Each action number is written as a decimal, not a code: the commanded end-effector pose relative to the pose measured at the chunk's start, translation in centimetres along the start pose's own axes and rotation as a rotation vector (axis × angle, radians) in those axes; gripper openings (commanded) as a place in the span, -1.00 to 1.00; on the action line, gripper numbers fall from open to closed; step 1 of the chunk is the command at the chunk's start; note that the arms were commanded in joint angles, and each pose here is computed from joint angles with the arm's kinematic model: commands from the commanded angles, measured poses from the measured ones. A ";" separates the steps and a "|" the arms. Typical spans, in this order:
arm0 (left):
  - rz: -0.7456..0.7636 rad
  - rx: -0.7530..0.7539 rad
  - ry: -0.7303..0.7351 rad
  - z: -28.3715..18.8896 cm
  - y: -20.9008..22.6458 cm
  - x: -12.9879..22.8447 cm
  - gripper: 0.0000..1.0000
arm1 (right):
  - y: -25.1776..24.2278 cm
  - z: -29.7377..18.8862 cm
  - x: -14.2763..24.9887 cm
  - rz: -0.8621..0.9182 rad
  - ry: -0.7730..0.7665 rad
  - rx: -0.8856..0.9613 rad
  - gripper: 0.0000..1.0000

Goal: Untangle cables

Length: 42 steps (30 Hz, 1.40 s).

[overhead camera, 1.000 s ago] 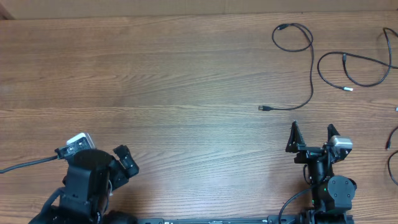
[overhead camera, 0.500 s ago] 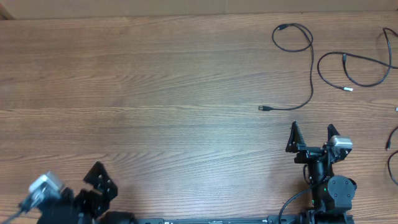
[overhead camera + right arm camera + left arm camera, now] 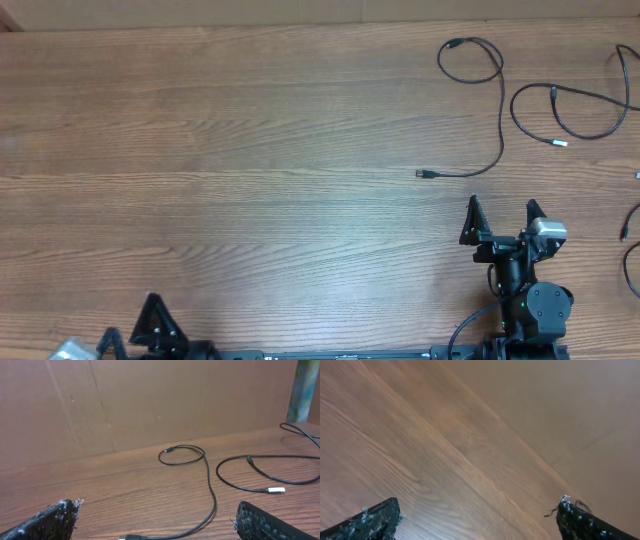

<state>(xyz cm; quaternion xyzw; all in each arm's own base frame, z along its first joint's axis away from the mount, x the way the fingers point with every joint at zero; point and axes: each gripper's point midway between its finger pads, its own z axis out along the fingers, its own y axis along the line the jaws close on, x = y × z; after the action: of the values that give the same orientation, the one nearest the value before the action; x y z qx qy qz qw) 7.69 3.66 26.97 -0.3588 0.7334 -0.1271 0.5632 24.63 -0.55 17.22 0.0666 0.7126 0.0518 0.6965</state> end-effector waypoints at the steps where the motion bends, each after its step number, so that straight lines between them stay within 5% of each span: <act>1: 0.083 0.067 0.029 1.5 -1.3 1.0 0.99 | -0.1 0.0 0.2 0.004 -0.004 0.007 1.00; 7: 0.257 0.263 -0.034 4.9 -5.5 0.7 0.99 | -0.1 0.0 0.2 0.004 -0.004 0.007 1.00; 19: 0.283 0.417 -0.002 13.5 -6.3 6.5 0.99 | -0.1 0.0 0.2 0.004 -0.004 0.007 1.00; 34: 0.459 0.525 -0.130 16.8 -6.0 9.5 0.99 | -0.1 0.0 0.2 0.004 -0.004 0.007 1.00; 42: 0.529 0.451 -0.084 17.7 -4.3 10.7 0.99 | -0.1 0.0 0.2 0.004 -0.004 0.007 1.00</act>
<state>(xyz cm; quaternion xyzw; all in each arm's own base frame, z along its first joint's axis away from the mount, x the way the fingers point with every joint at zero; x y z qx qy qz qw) 24.48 -2.48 15.85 -0.0521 0.7308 -0.1357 0.6670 24.63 -0.54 17.23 0.0666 0.7125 0.0521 0.6966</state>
